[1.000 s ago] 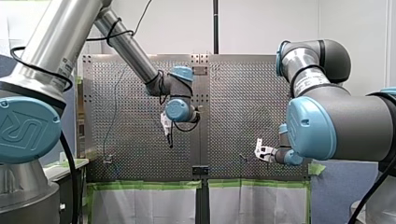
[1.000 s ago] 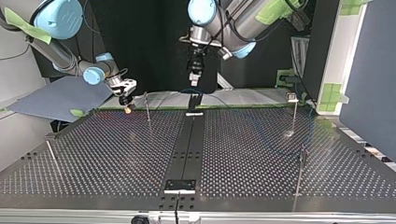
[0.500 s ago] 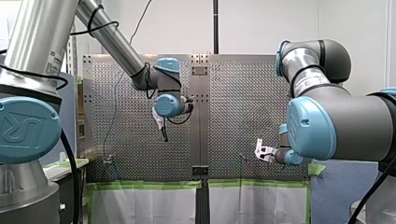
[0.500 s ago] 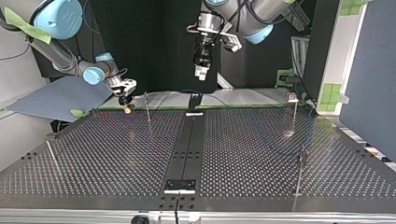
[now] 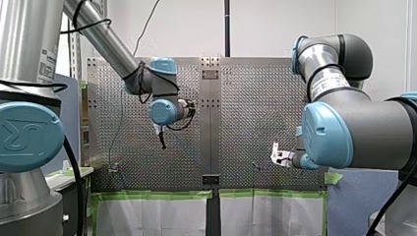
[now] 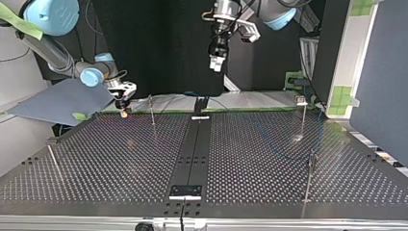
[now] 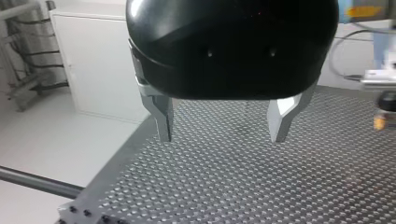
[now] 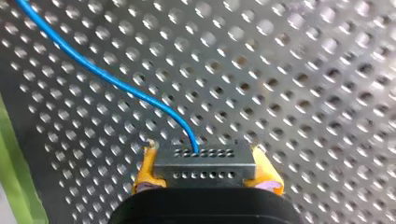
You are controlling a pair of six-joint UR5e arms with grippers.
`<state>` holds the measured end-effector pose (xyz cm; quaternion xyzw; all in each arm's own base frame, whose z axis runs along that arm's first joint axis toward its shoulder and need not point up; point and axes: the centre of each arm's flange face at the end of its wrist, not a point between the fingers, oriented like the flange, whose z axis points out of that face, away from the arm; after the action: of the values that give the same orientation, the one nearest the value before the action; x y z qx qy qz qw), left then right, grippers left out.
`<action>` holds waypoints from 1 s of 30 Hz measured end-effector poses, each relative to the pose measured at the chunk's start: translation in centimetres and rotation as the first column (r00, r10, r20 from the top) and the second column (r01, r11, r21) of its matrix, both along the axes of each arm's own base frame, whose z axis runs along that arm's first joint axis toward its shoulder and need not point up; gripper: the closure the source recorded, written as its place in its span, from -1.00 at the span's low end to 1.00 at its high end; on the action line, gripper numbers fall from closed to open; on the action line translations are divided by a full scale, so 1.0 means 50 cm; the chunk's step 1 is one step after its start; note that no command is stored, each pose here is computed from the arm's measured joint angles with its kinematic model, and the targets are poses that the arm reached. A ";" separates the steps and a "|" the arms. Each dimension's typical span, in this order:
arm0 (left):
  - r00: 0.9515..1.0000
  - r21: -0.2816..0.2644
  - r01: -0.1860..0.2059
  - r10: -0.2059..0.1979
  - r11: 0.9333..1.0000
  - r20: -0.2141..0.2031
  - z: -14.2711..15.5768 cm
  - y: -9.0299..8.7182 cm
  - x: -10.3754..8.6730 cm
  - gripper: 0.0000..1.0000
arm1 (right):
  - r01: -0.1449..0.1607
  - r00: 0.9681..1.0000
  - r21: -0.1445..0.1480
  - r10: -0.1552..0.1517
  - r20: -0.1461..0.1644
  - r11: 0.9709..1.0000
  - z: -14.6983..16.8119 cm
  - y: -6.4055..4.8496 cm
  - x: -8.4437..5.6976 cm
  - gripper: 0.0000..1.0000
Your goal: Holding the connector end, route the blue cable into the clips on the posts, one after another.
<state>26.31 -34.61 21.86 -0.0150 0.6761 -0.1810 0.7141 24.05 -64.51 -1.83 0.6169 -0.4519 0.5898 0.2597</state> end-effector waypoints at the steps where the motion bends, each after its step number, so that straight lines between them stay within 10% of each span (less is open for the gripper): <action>1: 1.000 0.008 0.001 -0.001 1.000 -0.009 -0.007 0.004 -0.005 -1.00 | 0.010 1.000 -0.001 -0.010 -0.002 1.000 0.006 0.003 -0.004 1.00; 13: 0.995 0.087 0.002 0.007 0.996 -0.097 -0.073 0.053 -0.059 -1.00 | 0.118 0.993 -0.033 -0.118 0.007 0.992 0.101 0.027 -0.042 1.00; 22: 0.995 0.086 0.000 0.008 0.996 -0.095 -0.074 0.053 -0.059 -1.00 | 0.106 0.994 -0.115 -0.102 0.039 0.988 0.208 0.014 -0.033 1.00; 30: 0.996 0.086 0.001 0.007 0.996 -0.093 -0.073 0.053 -0.059 -1.00 | 0.104 0.994 -0.129 -0.100 0.042 0.986 0.226 0.013 -0.032 1.00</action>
<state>23.35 -31.96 18.20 0.0062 0.7157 -0.1498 0.6821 22.44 -63.88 9.45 0.5641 -0.4478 0.6148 0.3214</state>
